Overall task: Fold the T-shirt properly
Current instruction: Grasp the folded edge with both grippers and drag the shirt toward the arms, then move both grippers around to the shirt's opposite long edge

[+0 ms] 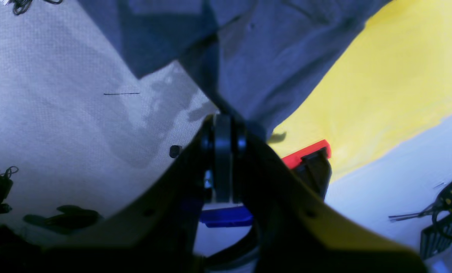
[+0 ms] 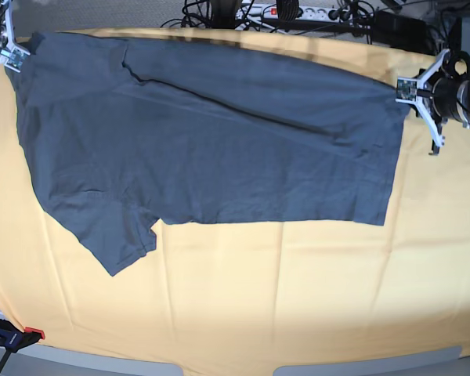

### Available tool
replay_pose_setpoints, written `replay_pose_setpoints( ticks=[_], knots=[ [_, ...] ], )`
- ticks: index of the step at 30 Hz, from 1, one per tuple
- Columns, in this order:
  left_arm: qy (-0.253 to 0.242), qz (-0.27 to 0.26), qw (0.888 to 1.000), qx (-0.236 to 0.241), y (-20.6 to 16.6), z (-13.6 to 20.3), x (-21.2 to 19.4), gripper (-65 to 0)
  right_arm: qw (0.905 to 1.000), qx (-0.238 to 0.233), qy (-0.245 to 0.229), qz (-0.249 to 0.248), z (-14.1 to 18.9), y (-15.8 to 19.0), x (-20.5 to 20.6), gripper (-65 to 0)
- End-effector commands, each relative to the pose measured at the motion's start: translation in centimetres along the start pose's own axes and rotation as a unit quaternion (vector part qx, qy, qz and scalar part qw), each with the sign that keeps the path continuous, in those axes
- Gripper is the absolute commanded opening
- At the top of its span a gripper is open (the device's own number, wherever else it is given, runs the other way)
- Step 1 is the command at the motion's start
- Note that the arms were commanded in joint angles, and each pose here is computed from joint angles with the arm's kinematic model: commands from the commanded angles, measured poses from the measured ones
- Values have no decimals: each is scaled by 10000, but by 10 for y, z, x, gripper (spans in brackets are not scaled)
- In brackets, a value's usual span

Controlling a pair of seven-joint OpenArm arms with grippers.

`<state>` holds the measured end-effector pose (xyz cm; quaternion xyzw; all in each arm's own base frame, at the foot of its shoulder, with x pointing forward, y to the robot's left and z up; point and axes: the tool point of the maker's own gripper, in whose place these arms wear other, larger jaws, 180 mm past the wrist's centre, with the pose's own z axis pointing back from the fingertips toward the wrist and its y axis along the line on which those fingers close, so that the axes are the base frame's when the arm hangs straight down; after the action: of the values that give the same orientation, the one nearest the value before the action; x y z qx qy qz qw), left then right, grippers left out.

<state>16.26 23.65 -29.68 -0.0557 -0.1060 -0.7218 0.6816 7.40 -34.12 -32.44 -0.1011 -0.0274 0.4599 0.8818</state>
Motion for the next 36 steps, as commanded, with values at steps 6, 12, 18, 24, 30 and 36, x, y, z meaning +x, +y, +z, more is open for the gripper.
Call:
replay_pose_setpoints(
  ticks=[6, 12, 18, 24, 30, 36],
  knots=[
    [306, -164, 9994, 61, 3, 9, -8, -650, 9999, -118, 64, 75, 3, -7, -1, -650],
    [677, 46, 9977, -76, -2, 10, -21, -498, 10000, -56, 8, -19, 3, -5, 1, -374],
    [814, 304, 9958, -297, -11, 16, -22, -316, 9998, -198, -8, -51, 4, -9, 4, -260],
    [556, 659, 9958, 309, 21, 31, -7, -316, 9952, -948, -199, -120, 20, -30, 24, -260],
    [495, 1591, 9534, 2515, 119, 68, -22, -317, 9909, -1201, -523, -325, 27, -36, 39, -260],
    [172, 3039, 8768, 3722, 198, 90, -74, -325, 9895, -1270, -543, -416, 28, -39, 39, -260]
  ],
)
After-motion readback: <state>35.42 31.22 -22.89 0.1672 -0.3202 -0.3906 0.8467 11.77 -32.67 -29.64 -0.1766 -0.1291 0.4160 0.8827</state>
